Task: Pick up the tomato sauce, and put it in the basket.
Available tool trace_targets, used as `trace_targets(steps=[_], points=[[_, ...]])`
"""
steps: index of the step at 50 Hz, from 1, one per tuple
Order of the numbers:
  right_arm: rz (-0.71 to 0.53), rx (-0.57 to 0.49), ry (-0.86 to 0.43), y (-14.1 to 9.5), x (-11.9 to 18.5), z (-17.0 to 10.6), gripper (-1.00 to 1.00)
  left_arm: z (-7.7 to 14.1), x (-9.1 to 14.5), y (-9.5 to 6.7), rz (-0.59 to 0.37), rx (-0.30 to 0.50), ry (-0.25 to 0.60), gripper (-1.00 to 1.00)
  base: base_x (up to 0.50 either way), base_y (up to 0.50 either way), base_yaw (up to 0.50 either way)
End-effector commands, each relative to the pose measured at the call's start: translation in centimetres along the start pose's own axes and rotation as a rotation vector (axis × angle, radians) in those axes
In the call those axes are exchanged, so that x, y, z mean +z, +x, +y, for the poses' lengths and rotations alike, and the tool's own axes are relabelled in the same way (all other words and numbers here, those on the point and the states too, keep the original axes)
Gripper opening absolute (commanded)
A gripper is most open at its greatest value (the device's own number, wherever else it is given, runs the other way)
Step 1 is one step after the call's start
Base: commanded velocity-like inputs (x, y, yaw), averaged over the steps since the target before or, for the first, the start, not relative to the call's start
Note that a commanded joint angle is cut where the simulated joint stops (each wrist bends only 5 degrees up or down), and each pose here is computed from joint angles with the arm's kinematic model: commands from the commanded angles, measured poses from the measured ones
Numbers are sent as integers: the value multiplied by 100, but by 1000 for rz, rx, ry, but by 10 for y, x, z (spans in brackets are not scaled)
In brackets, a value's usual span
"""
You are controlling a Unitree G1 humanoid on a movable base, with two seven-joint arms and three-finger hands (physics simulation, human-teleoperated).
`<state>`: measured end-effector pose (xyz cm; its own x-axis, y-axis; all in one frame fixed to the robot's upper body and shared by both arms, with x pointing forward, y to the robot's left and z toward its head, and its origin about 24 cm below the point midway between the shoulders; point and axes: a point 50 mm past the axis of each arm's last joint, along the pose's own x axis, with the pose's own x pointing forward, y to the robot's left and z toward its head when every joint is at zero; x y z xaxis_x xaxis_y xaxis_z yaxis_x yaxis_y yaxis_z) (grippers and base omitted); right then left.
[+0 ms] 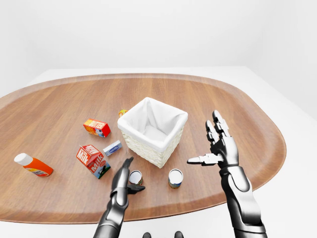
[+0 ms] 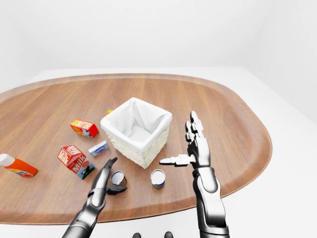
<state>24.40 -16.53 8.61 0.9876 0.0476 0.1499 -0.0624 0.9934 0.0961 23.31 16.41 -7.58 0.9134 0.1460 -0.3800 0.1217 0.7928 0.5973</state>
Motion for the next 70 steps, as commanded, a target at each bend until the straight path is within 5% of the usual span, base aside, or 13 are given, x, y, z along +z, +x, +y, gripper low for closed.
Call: trace_targets(steps=[1,39,70], points=[[2,-1,1,0,-1,0,100,-2,-2,0,11,-5,6,-100,0,0,0],[3,-2,2,0,-1,0,100,29,30,-25,-91,52,1,-100,0,0,0],[3,-7,2,2,-1,-1,100,62,84,-70,-365,107,4,-100,0,0,0]])
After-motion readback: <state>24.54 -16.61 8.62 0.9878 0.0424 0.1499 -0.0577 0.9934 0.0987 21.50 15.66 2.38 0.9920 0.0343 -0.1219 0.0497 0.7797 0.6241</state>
